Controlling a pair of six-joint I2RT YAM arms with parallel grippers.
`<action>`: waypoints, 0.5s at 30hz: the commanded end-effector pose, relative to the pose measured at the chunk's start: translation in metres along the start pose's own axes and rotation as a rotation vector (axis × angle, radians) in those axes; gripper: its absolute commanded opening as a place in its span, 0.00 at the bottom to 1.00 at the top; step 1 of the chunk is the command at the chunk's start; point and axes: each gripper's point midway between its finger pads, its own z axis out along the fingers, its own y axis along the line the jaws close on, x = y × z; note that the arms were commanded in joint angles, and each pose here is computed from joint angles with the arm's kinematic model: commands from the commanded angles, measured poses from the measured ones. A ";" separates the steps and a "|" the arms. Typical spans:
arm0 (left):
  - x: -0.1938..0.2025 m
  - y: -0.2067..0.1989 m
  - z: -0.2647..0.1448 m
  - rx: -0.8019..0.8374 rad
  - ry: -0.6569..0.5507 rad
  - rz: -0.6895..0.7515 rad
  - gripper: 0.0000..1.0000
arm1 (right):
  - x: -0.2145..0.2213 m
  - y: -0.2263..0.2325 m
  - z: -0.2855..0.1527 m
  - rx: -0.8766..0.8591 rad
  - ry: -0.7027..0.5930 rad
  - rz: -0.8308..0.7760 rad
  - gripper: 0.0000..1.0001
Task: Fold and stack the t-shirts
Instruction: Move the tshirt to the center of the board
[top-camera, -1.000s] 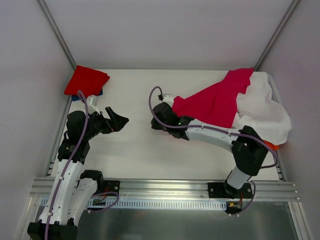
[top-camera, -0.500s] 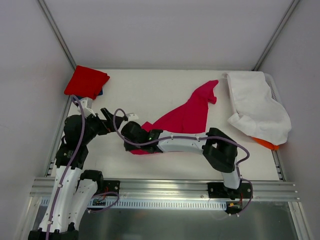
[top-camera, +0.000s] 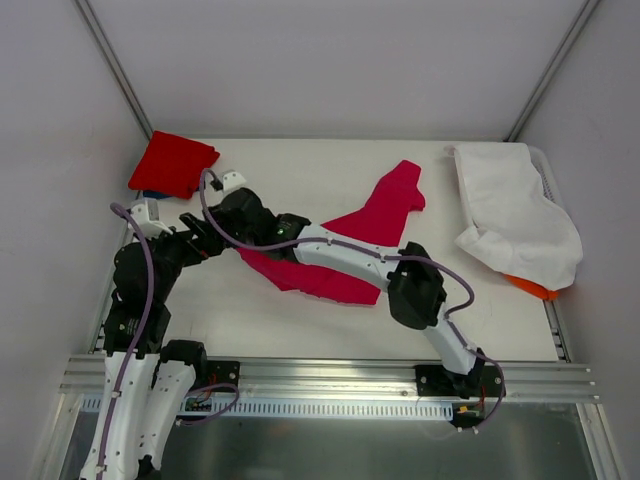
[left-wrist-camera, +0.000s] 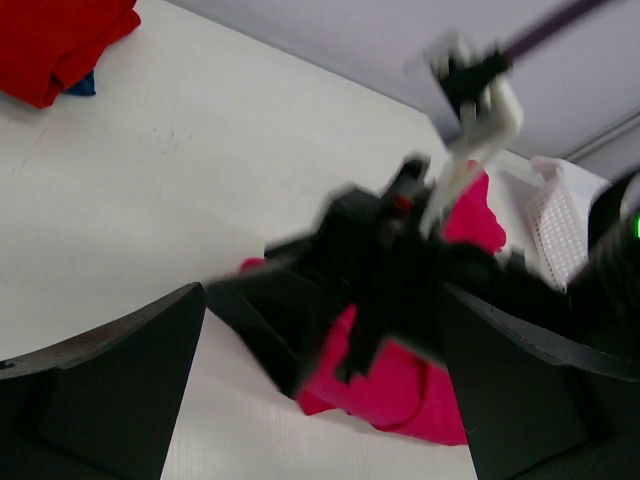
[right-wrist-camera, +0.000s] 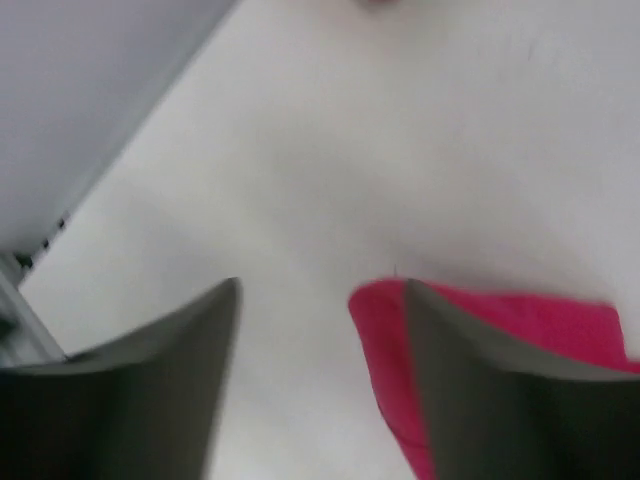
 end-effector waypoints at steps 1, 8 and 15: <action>0.012 0.003 -0.005 -0.010 0.059 0.015 0.99 | -0.079 -0.009 0.025 -0.026 -0.170 -0.043 0.82; 0.020 0.003 0.001 -0.009 0.102 0.009 0.99 | -0.149 -0.098 -0.008 0.151 -0.261 0.039 0.99; 0.065 -0.017 0.037 0.096 0.392 -0.114 0.99 | -0.103 -0.182 -0.102 0.399 -0.254 0.067 1.00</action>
